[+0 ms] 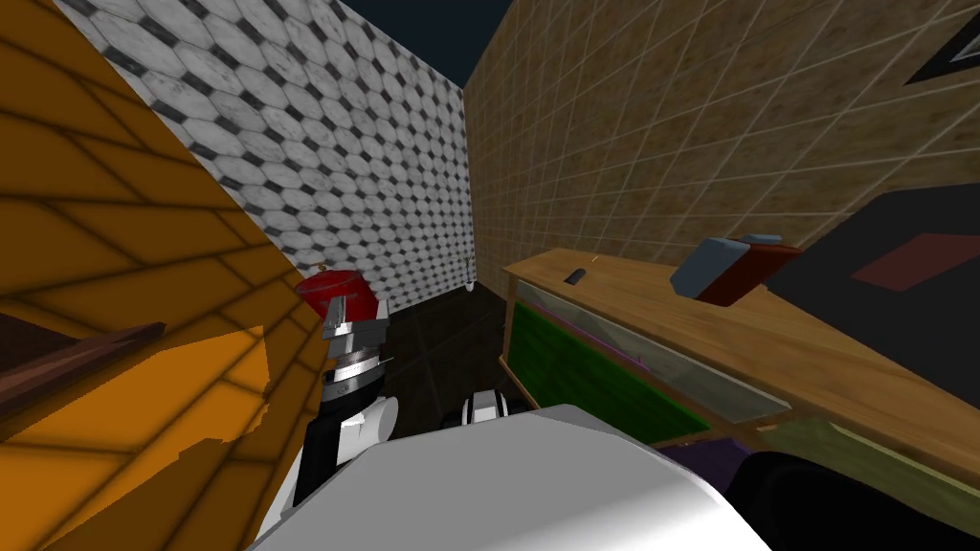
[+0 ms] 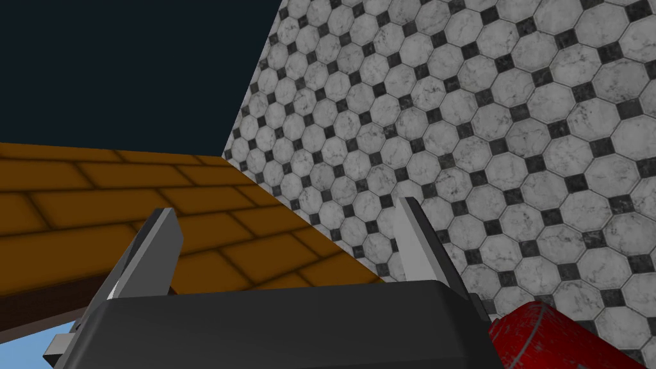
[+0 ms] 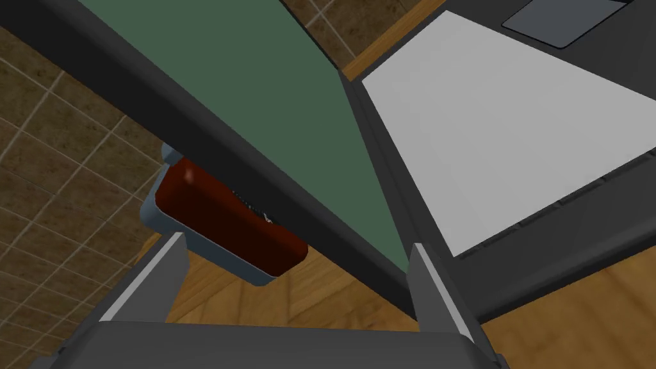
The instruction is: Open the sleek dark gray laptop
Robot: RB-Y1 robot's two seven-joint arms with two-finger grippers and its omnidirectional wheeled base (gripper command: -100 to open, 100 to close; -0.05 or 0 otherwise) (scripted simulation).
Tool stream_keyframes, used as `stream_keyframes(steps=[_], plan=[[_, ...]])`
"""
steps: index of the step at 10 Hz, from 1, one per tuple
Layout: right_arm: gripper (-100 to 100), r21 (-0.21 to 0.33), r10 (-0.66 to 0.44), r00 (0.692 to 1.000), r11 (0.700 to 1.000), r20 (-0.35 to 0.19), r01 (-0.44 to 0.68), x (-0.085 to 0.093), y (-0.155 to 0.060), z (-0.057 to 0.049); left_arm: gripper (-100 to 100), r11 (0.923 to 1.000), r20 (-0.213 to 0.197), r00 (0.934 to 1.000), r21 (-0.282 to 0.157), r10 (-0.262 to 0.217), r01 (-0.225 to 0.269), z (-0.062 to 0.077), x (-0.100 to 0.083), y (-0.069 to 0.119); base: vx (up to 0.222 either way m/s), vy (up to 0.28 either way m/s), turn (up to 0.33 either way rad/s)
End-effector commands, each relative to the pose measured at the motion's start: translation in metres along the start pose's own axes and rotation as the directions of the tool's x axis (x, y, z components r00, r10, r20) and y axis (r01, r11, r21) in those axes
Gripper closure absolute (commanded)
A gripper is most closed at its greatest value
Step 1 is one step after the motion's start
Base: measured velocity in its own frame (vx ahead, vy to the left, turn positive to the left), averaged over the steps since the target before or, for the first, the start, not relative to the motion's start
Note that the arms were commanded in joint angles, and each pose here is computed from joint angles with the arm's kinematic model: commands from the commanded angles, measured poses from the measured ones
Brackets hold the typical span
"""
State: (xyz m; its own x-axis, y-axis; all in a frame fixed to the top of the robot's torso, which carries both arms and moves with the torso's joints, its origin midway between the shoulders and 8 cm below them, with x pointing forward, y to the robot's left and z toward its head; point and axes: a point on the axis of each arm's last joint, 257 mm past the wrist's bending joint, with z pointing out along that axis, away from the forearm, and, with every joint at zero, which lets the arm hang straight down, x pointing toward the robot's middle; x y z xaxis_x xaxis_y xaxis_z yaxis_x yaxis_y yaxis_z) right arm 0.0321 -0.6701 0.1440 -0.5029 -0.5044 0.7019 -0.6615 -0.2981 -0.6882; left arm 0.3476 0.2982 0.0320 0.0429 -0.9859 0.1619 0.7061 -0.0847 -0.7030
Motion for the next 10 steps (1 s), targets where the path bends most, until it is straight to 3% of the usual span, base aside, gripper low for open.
stream_keyframes(steps=[1,4,7,8,10], plan=[[-100,-0.031,-0.093,0.992,0.995,-0.087,0.091,0.030,-0.006,-0.008,0,1.0000,0.000,1.0000,0.000,0.000,0.000,0.000,0.000,0.000,-0.024,-0.042,0.219],[-100,-0.050,-0.162,0.974,0.986,-0.159,0.156,0.056,-0.017,-0.018,0,1.0000,0.000,1.0000,0.000,0.000,0.000,0.000,0.000,0.000,-0.016,-0.045,0.144],[-100,-0.049,-0.153,0.977,0.988,-0.148,0.147,0.052,-0.015,-0.018,0,1.0000,0.000,1.0000,0.000,0.000,0.000,0.000,0.000,0.000,0.025,-0.061,0.012],[100,-0.049,-0.153,0.977,0.988,-0.148,0.147,0.052,-0.015,-0.018,0,1.0000,0.000,1.0000,0.000,0.000,0.000,0.000,0.000,0.000,0.004,-0.010,0.001],[100,-0.018,-0.037,0.990,0.999,-0.137,0.034,0.059,-0.007,-0.014,0,1.0000,0.000,1.0000,0.000,0.000,0.000,0.000,0.000,0.000,-0.026,-0.014,-0.048]])
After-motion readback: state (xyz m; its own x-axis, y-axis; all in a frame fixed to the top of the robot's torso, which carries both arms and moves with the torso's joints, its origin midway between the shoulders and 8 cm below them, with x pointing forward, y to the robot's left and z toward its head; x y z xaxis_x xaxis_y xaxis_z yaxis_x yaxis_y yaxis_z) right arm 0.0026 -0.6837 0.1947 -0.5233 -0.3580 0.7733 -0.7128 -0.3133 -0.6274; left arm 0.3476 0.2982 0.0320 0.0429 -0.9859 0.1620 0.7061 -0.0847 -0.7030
